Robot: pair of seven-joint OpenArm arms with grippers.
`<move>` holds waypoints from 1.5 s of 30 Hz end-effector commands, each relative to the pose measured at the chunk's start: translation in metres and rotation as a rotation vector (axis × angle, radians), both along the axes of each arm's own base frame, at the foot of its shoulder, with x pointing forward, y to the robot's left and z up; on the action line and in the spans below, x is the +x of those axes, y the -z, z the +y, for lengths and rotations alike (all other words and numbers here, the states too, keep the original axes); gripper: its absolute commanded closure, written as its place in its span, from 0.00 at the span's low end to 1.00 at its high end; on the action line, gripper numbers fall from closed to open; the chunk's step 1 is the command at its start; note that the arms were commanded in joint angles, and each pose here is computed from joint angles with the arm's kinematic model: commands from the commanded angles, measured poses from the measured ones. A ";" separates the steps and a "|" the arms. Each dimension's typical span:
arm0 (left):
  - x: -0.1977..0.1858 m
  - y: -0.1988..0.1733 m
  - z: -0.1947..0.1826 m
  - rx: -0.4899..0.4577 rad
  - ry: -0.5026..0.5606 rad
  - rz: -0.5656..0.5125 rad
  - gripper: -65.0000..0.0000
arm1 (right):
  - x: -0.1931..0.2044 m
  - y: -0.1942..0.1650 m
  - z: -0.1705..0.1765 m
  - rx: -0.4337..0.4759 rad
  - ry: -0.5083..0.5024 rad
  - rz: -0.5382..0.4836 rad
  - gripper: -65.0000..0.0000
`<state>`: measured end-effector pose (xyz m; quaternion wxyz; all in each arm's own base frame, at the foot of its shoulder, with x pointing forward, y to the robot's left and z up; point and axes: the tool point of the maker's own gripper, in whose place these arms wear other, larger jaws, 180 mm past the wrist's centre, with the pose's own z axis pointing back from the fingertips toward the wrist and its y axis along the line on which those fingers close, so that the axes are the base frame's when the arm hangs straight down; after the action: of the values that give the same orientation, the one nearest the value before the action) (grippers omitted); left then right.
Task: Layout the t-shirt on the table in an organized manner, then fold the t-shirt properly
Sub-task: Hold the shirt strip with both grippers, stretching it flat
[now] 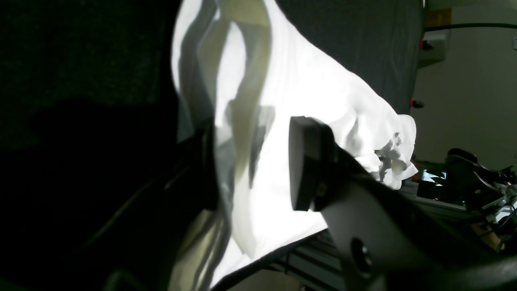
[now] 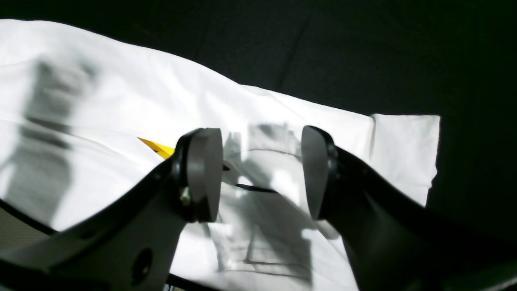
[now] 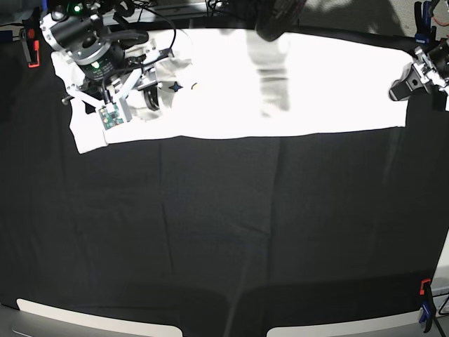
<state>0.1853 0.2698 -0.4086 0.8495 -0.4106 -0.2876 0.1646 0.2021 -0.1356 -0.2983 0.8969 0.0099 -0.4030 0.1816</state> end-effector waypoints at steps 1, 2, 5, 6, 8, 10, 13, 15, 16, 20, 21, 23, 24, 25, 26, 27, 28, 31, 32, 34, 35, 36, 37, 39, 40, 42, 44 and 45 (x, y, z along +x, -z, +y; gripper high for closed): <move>0.006 -0.010 0.003 0.000 -0.006 -0.040 0.64 | 0.004 -0.010 0.001 0.000 -0.009 -0.042 0.53; 0.006 -0.009 0.000 -0.008 -0.009 -0.040 0.64 | 0.004 -0.010 0.001 0.000 -0.009 -0.042 0.53; 0.005 -0.006 -0.005 -0.020 -0.012 -0.038 0.64 | 0.004 -0.010 0.001 0.000 -0.009 -0.041 0.53; 0.005 -0.006 -0.004 -0.018 -0.011 -0.037 0.64 | 0.004 -0.010 0.001 0.000 -0.009 -0.041 0.53; 0.006 -0.007 -0.001 -0.010 -0.009 -0.037 0.64 | 0.004 -0.010 0.000 -0.009 -0.007 -0.042 0.53; 0.007 -0.010 0.004 0.005 -0.005 -0.038 0.66 | 0.005 -0.010 -0.003 -0.028 -0.004 -0.046 0.53; 0.012 -0.015 0.013 0.022 -0.027 -0.060 0.79 | 0.005 -0.010 -0.004 -0.032 -0.003 -0.047 0.53; 0.016 -0.017 0.016 0.025 -0.048 -0.077 1.00 | 0.005 -0.010 -0.004 -0.031 -0.002 -0.047 0.53; 0.018 -0.018 0.018 0.026 -0.061 -0.088 1.00 | 0.005 -0.010 -0.004 -0.032 -0.002 -0.047 0.53; 0.025 -0.023 0.022 0.027 -0.092 -0.117 1.00 | 0.005 -0.009 -0.004 -0.032 -0.002 -0.046 0.53; 0.024 -0.022 0.021 0.029 -0.086 -0.114 1.00 | 0.005 -0.009 -0.004 -0.032 -0.002 -0.046 0.53; 0.021 -0.020 0.019 0.029 -0.068 -0.099 1.00 | 0.005 -0.010 -0.004 -0.032 -0.002 -0.047 0.53; 0.020 -0.019 0.018 0.028 -0.060 -0.093 1.00 | 0.005 -0.010 -0.004 -0.031 -0.002 -0.047 0.53; 0.019 -0.019 0.017 0.027 -0.054 -0.088 1.00 | 0.005 -0.010 -0.004 -0.032 -0.002 -0.047 0.53; 0.019 -0.019 0.017 0.027 -0.054 -0.088 1.00 | 0.005 -0.010 -0.004 -0.032 -0.002 -0.047 0.53; 0.018 -0.018 0.017 0.028 -0.055 -0.086 1.00 | 0.005 -0.010 -0.004 -0.032 -0.002 -0.047 0.53; 0.018 -0.019 0.017 0.025 -0.056 -0.088 1.00 | 0.005 -0.010 -0.004 -0.032 -0.003 -0.047 0.53; 0.018 -0.019 0.017 0.025 -0.056 -0.088 0.72 | 0.005 -0.010 -0.004 -0.032 -0.002 -0.047 0.53; 0.018 -0.019 0.017 0.025 -0.056 -0.088 0.66 | 0.005 -0.010 -0.004 -0.032 -0.002 -0.047 0.53; 0.018 -0.019 0.017 0.025 -0.055 -0.087 0.63 | 0.005 -0.010 -0.004 -0.032 -0.002 -0.047 0.53; 0.018 -0.018 0.016 0.023 -0.053 -0.085 0.64 | 0.005 -0.010 -0.004 -0.032 -0.002 -0.047 0.53; 0.017 -0.018 0.015 0.022 -0.053 -0.084 0.64 | 0.005 -0.010 -0.004 -0.032 -0.002 -0.047 0.53; 0.017 -0.017 0.014 0.020 -0.052 -0.083 0.64 | 0.005 -0.009 -0.004 -0.032 -0.002 -0.046 0.53; 0.015 -0.016 0.012 0.015 -0.043 -0.075 0.64 | 0.005 -0.010 -0.004 -0.032 -0.002 -0.047 0.53; 0.013 -0.014 0.008 0.010 -0.029 -0.063 0.64 | 0.005 -0.010 -0.004 -0.032 -0.002 -0.047 0.53; 0.006 -0.008 -0.001 -0.004 0.008 -0.034 0.65 | 0.005 -0.010 -0.004 -0.032 -0.002 -0.047 0.53; 0.003 -0.006 -0.006 -0.015 0.019 -0.022 0.65 | 0.005 -0.010 -0.004 -0.032 -0.003 -0.047 0.53; 0.003 -0.006 -0.005 -0.014 0.013 -0.025 0.65 | 0.005 -0.010 -0.004 -0.032 -0.002 -0.047 0.53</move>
<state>0.1809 0.2579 -0.4135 0.8477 -0.4215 -0.2767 0.1648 0.2030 -0.1404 -0.2985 0.8965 -0.0064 -0.4025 0.1853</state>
